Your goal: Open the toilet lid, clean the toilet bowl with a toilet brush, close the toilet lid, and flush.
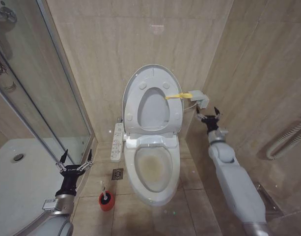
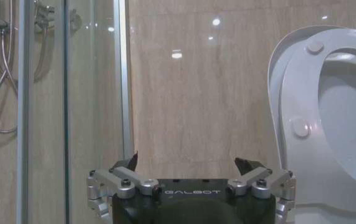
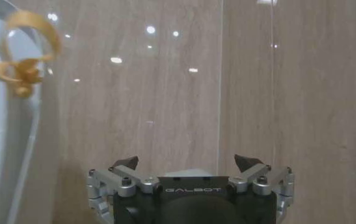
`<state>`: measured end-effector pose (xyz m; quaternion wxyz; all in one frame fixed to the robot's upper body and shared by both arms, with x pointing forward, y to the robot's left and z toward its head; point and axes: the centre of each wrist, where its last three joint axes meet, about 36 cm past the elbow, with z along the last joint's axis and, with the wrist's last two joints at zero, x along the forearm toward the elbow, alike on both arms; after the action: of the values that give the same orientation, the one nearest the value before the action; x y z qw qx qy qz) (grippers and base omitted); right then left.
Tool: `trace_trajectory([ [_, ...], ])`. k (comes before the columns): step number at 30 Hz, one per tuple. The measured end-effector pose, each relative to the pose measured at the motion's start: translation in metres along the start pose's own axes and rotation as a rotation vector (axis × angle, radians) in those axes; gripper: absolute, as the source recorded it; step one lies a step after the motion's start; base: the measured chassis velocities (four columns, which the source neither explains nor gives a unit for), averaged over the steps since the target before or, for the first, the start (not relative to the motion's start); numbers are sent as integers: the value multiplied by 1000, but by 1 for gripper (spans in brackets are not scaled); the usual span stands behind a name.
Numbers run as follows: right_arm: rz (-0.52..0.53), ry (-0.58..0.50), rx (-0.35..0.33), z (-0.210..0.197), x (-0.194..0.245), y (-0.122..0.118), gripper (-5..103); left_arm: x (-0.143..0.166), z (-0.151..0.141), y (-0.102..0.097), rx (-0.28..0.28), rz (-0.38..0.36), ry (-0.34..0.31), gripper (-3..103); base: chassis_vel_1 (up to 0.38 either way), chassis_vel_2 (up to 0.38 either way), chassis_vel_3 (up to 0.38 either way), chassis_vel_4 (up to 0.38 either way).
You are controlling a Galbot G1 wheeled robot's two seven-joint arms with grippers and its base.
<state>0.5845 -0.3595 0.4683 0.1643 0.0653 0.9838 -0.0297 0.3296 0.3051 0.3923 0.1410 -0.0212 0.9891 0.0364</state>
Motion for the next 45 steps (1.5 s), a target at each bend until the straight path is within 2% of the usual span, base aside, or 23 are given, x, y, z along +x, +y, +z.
trace_trajectory([
  [13, 11, 8, -11, 8, -54, 12, 100, 0, 0, 0, 0, 0, 0, 100, 0, 0, 0, 0],
  [18, 2, 18, -16, 11, -74, 30, 100, 0, 0, 0, 0, 0, 0, 100, 0, 0, 0, 0],
  [26, 0, 5, -12, 5, -98, 43, 100, 0, 0, 0, 0, 0, 0, 100, 0, 0, 0, 0],
  [29, 2, 2, -11, 4, -99, 45, 100, 0, 0, 0, 0, 0, 0, 100, 0, 0, 0, 0],
  [36, -32, 3, -29, 1, -90, 68, 100, 0, 0, 0, 0, 0, 0, 100, 0, 0, 0, 0],
  [45, -67, 8, -37, 1, -65, 73, 100, 0, 0, 0, 0, 0, 0, 100, 0, 0, 0, 0],
])
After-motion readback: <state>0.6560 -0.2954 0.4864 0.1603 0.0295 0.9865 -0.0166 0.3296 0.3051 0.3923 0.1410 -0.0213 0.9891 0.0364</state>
